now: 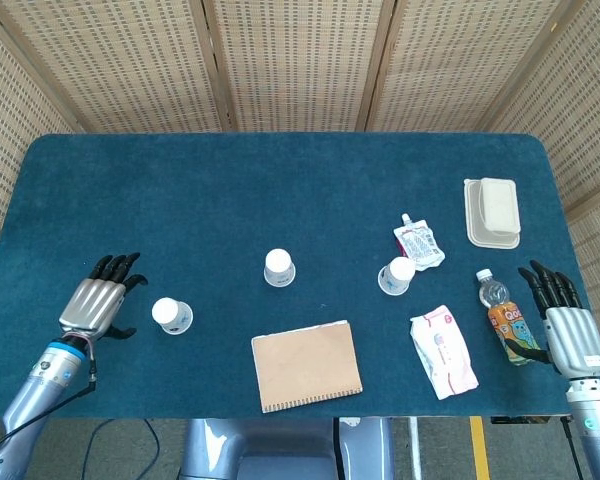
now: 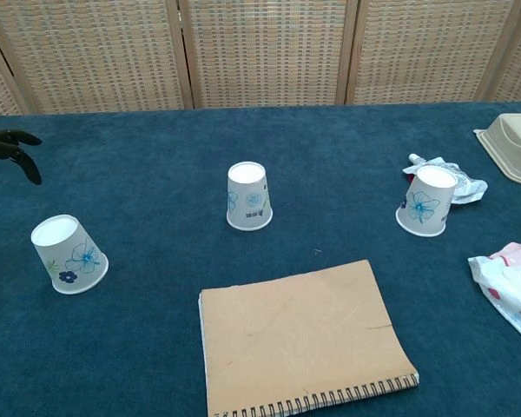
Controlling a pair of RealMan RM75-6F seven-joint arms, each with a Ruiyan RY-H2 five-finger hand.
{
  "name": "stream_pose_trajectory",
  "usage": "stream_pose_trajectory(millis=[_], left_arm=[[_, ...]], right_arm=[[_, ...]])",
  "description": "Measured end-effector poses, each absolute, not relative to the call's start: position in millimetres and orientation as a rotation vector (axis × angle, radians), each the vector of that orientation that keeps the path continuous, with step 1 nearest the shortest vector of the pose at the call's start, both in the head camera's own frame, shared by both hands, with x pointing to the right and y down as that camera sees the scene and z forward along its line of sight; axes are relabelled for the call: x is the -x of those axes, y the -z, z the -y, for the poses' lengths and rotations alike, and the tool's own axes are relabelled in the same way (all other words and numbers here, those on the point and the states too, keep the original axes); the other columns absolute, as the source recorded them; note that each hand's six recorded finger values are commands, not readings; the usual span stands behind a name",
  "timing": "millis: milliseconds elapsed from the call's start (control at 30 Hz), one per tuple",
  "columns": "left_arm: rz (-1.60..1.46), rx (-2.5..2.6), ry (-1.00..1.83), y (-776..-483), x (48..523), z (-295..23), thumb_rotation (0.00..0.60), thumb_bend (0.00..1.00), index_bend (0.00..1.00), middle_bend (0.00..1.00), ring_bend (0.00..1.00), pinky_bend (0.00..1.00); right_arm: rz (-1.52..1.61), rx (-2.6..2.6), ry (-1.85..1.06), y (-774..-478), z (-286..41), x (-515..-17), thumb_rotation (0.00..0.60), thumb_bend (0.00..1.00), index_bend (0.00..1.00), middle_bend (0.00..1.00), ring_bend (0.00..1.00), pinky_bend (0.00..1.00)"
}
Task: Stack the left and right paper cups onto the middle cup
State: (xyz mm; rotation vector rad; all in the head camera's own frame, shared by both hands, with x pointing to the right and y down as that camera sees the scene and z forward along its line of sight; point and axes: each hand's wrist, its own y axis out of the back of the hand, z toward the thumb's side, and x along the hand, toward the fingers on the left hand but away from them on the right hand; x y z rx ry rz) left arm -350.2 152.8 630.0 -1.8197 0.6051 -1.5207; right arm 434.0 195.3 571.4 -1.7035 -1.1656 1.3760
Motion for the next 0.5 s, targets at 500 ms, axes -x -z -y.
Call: stream_pose_trajectory(millis=[500], left_arm=[[-0.527, 1.829, 1.526, -663.8, 312.6, -151.3, 0.6, 0.2, 0.32, 0.0, 0.0, 0.01]], right_arm=[[1.199, 1.707, -1.364, -567.1, -192.8, -438.4, 0.6, 0.06, 0.02, 0.0, 0.0, 0.0]])
